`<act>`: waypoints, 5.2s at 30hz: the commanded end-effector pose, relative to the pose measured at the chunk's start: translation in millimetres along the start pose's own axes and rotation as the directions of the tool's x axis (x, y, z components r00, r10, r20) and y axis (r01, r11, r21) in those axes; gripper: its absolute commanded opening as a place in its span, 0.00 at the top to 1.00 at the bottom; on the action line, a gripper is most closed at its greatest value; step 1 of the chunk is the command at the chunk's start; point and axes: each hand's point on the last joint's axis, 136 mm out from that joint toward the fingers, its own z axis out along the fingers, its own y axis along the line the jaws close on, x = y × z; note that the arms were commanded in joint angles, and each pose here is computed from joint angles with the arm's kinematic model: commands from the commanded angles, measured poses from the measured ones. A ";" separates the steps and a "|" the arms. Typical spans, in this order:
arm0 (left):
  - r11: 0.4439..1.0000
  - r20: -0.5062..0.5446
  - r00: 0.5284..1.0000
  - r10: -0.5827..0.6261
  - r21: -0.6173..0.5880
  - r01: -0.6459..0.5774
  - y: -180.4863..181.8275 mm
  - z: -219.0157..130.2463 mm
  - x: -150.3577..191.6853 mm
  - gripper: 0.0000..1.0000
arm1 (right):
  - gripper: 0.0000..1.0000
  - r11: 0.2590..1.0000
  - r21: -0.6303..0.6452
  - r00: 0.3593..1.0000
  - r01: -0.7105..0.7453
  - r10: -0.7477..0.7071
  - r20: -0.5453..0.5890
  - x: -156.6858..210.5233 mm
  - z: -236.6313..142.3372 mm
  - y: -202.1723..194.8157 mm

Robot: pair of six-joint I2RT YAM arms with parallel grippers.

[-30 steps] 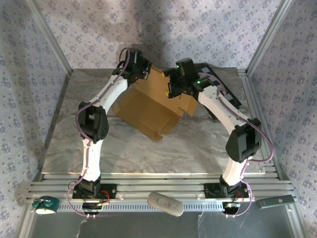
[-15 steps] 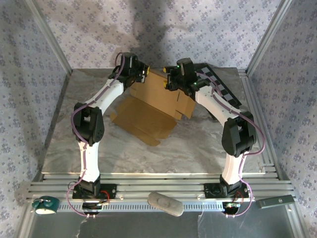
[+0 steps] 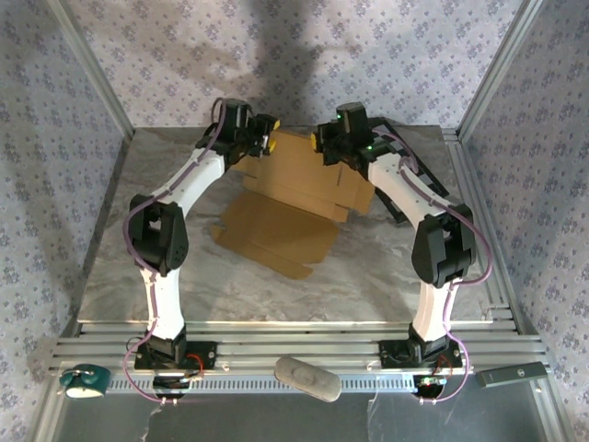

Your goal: Fold the paper box

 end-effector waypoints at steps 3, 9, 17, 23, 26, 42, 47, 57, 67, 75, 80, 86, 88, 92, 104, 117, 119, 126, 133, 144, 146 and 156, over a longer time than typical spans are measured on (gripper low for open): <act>0.982 0.018 0.983 0.180 -0.060 -0.179 -22.9 -81.9 -16.0 0.39 | 1.00 0.963 0.074 0.958 0.259 -0.246 -0.144 -11.3 -3.5 -5.6; 0.902 -0.060 0.933 0.356 -0.238 -0.360 3.0 -99.2 -37.7 0.43 | 1.00 0.917 0.067 0.893 0.393 -0.364 -0.263 -19.0 -16.5 -12.5; 0.895 -0.126 0.920 0.371 -0.215 -0.391 9.7 -67.8 -26.2 0.44 | 1.00 0.901 -0.009 0.844 0.433 -0.409 -0.346 -27.6 -25.1 -0.2; 0.873 -0.189 0.908 0.374 -0.257 -0.414 29.8 -47.3 -15.8 0.45 | 1.00 0.900 -0.055 0.827 0.431 -0.419 -0.376 -40.9 -32.7 7.7; 0.871 -0.177 0.904 0.390 -0.247 -0.424 30.3 -40.4 -20.2 0.45 | 1.00 0.906 -0.041 0.824 0.421 -0.400 -0.402 -43.3 -36.3 2.6; 0.872 -0.251 0.886 0.389 -0.211 -0.442 32.9 -11.9 -5.6 0.43 | 1.00 0.910 -0.050 0.821 0.412 -0.395 -0.412 -44.3 -36.0 3.2; 0.888 -0.275 0.896 0.349 -0.210 -0.410 42.7 -9.0 5.4 0.43 | 1.00 0.913 -0.053 0.822 0.405 -0.389 -0.415 -44.7 -33.3 3.0; 0.928 -0.252 0.927 0.276 -0.180 -0.325 39.4 -14.8 19.7 0.49 | 1.00 0.917 -0.053 0.825 0.395 -0.380 -0.419 -44.7 -30.0 1.9; 0.962 -0.220 0.957 0.190 -0.151 -0.226 36.2 -1.5 16.2 0.81 | 1.00 0.918 -0.069 0.820 0.390 -0.381 -0.427 -40.6 -27.1 3.3; 0.971 -0.184 0.972 0.143 -0.164 -0.174 35.6 -6.3 12.6 1.00 | 1.00 0.923 -0.059 0.826 0.381 -0.368 -0.427 -45.8 -25.4 -3.9; 0.982 -0.062 0.996 0.056 -0.179 -0.067 43.0 -16.9 -0.4 1.00 | 0.57 0.913 -0.054 0.847 0.405 -0.397 -0.354 -47.3 -38.9 6.6; 0.989 0.044 0.999 0.026 -0.147 -0.019 41.4 -25.0 -8.0 1.00 | 0.21 0.928 -0.144 0.911 0.344 -0.367 -0.188 -10.1 -52.6 1.5; 0.992 0.059 0.998 0.009 -0.124 -0.001 42.0 -24.1 -8.3 1.00 | 0.21 0.945 -0.204 0.938 0.254 -0.293 -0.188 7.4 -40.7 -10.0; 0.994 0.077 0.997 0.013 -0.109 -0.004 38.9 -26.2 -9.7 1.00 | 0.23 0.960 -0.252 0.979 0.125 -0.161 -0.124 14.4 -30.6 -30.2; 0.997 0.069 0.998 0.011 -0.074 -0.006 38.4 -28.2 -6.4 1.00 | 0.34 0.972 -0.233 0.995 0.027 -0.048 -0.083 10.1 3.7 -25.3; 0.997 0.036 0.997 0.067 -0.043 -0.065 27.3 -30.6 2.8 1.00 | 0.52 0.993 -0.114 0.997 -0.026 0.017 -0.075 -1.5 29.7 -44.8; 0.997 0.028 0.997 0.070 -0.039 -0.069 26.2 -29.3 6.3 1.00 | 0.54 0.992 -0.118 0.997 -0.036 0.028 -0.069 -5.1 33.7 -43.5; 0.994 0.008 0.994 0.109 -0.009 -0.109 10.7 -31.8 15.8 1.00 | 0.83 0.990 -0.125 0.994 -0.061 0.049 -0.093 -8.4 49.7 -32.9; 0.889 0.055 0.890 0.453 -0.095 -0.447 -24.1 -100.4 3.1 0.42 | 1.00 0.996 -0.090 0.999 -0.012 0.010 -0.031 -25.8 3.7 2.1; 0.698 -0.181 0.696 0.695 -0.063 -0.713 140.9 -136.1 37.6 0.47 | 1.00 0.997 -0.040 0.995 -0.063 0.060 -0.081 -35.1 -11.0 11.8; 0.618 -0.198 0.611 0.766 -0.035 -0.786 151.7 -120.1 50.9 0.45 | 1.00 0.997 -0.041 0.995 -0.066 0.062 -0.082 -36.7 -12.3 14.6; 0.467 -0.142 0.460 0.877 0.017 -0.884 178.5 -54.4 43.9 0.36 | 1.00 0.996 0.006 0.991 -0.089 0.089 -0.097 -41.9 -8.8 15.9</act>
